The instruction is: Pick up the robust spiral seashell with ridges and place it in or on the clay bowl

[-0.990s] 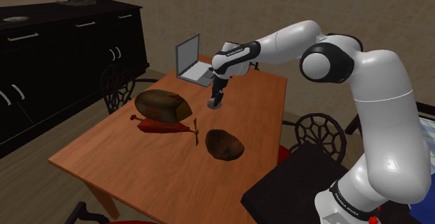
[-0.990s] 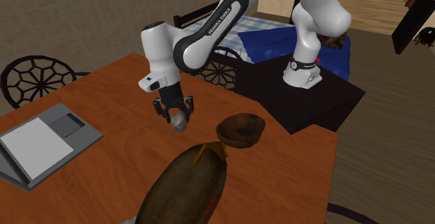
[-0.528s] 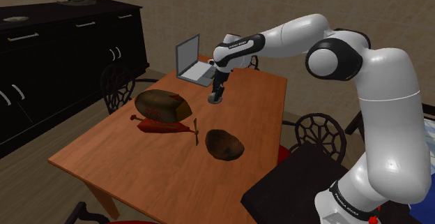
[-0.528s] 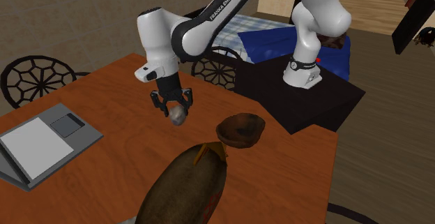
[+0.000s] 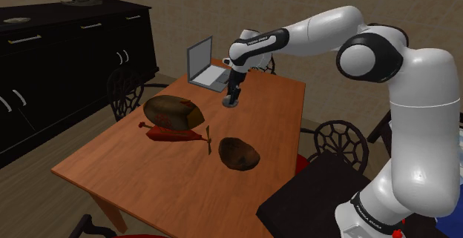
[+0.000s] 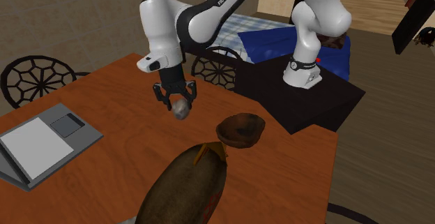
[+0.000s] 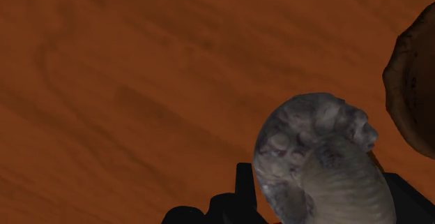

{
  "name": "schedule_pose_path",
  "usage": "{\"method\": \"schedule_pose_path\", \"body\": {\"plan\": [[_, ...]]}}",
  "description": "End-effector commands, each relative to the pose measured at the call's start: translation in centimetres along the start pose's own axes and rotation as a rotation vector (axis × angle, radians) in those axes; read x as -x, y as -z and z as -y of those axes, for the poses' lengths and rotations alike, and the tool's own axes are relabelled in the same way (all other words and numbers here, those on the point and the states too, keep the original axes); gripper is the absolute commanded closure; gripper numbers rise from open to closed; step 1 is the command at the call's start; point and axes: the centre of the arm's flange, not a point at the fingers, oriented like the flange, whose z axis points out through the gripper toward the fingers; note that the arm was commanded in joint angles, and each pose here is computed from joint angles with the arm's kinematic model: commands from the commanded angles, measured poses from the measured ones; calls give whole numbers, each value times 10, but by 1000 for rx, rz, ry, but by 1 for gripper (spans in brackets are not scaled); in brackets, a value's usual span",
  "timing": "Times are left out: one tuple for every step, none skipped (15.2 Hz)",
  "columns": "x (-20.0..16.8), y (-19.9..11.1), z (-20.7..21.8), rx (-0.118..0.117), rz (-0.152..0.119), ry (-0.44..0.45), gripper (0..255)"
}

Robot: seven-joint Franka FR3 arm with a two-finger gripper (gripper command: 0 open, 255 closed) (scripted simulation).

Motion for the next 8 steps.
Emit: {"method": "schedule_pose_path", "body": {"plan": [[-2,-1,23,0,0,0,255],[-2,-2,36,0,0,0,255],[-2,-3,50,0,0,0,255],[-2,-4,63,0,0,0,255],[-2,-5,76,0,0,0,255],[-2,-6,89,0,0,0,255],[-2,-7,102,0,0,0,255],[-2,-7,116,0,0,0,255]]}}
